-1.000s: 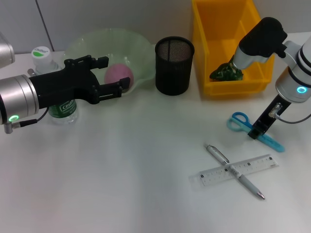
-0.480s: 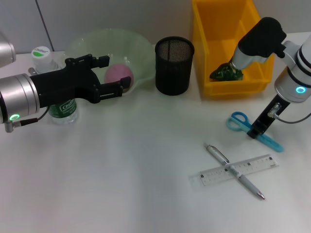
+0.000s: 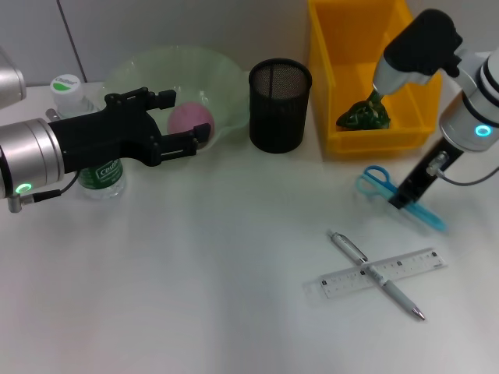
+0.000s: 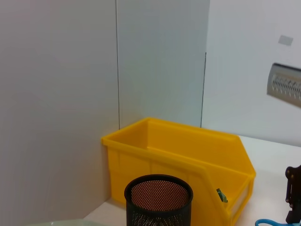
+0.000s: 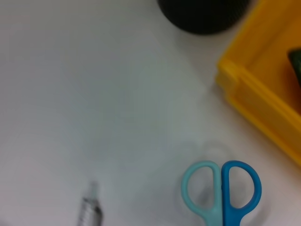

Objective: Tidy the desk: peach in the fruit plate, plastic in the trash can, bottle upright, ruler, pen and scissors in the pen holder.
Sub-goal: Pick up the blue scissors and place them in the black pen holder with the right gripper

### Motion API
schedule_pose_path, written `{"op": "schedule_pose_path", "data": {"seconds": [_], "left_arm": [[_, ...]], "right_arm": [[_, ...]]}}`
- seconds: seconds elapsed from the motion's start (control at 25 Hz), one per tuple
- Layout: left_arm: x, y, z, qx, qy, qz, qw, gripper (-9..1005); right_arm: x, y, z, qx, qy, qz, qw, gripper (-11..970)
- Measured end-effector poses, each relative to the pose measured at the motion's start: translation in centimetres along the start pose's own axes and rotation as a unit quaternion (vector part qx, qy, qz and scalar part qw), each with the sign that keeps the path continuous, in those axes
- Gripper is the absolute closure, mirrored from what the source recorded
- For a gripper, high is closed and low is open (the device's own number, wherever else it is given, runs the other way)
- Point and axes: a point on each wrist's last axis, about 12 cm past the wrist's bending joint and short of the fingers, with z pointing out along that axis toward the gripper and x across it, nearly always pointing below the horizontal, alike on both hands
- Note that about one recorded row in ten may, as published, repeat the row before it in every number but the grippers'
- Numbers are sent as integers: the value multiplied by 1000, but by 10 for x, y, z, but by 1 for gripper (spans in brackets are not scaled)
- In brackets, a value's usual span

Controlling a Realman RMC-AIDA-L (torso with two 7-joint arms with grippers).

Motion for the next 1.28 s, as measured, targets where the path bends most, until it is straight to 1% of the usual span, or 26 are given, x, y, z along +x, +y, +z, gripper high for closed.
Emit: {"op": "schedule_pose_path", "data": {"seconds": [0.16, 0.28, 0.32, 0.36, 0.4, 0.52, 0.64, 0.8, 0.92, 0.96, 1.0, 1.12, 1.28], "left_arm": [[0, 0, 0, 0, 0, 0, 1000, 194], [0, 0, 0, -1, 0, 0, 1000, 194], [0, 0, 0, -1, 0, 0, 1000, 194], [0, 1, -1, -2, 0, 0, 1000, 194], [0, 1, -1, -2, 0, 0, 1000, 194], [0, 1, -1, -3, 1, 1, 1000, 194], [0, 1, 0, -2, 0, 4, 1000, 194], [0, 1, 0, -2, 0, 3, 1000, 194], [1, 1, 0, -2, 0, 3, 1000, 194], [1, 1, 0, -2, 0, 3, 1000, 194], [1, 1, 0, -2, 0, 3, 1000, 194], [1, 0, 0, -2, 0, 2, 1000, 194], [1, 1, 1, -2, 1, 4, 1000, 194]], "right_arm": [[-7, 6, -13, -19, -35, -16, 999, 738], [-14, 12, -25, -22, -69, -32, 997, 738], [-14, 12, -25, -22, -69, -32, 997, 738], [-18, 16, -32, -25, -91, -43, 995, 738], [-18, 16, -32, -25, -91, -43, 995, 738], [-24, 19, -41, -23, -125, -53, 990, 738], [-30, 17, -48, -6, -165, -52, 985, 738], [-38, 15, -54, 25, -227, -51, 972, 738], [-45, 16, -56, 56, -278, -54, 958, 738], [-50, 17, -56, 69, -300, -56, 950, 738], [-50, 17, -56, 69, -300, -56, 950, 738], [-58, 19, -55, 85, -325, -59, 940, 739], [-66, 24, -50, 102, -356, -63, 927, 739]]}}
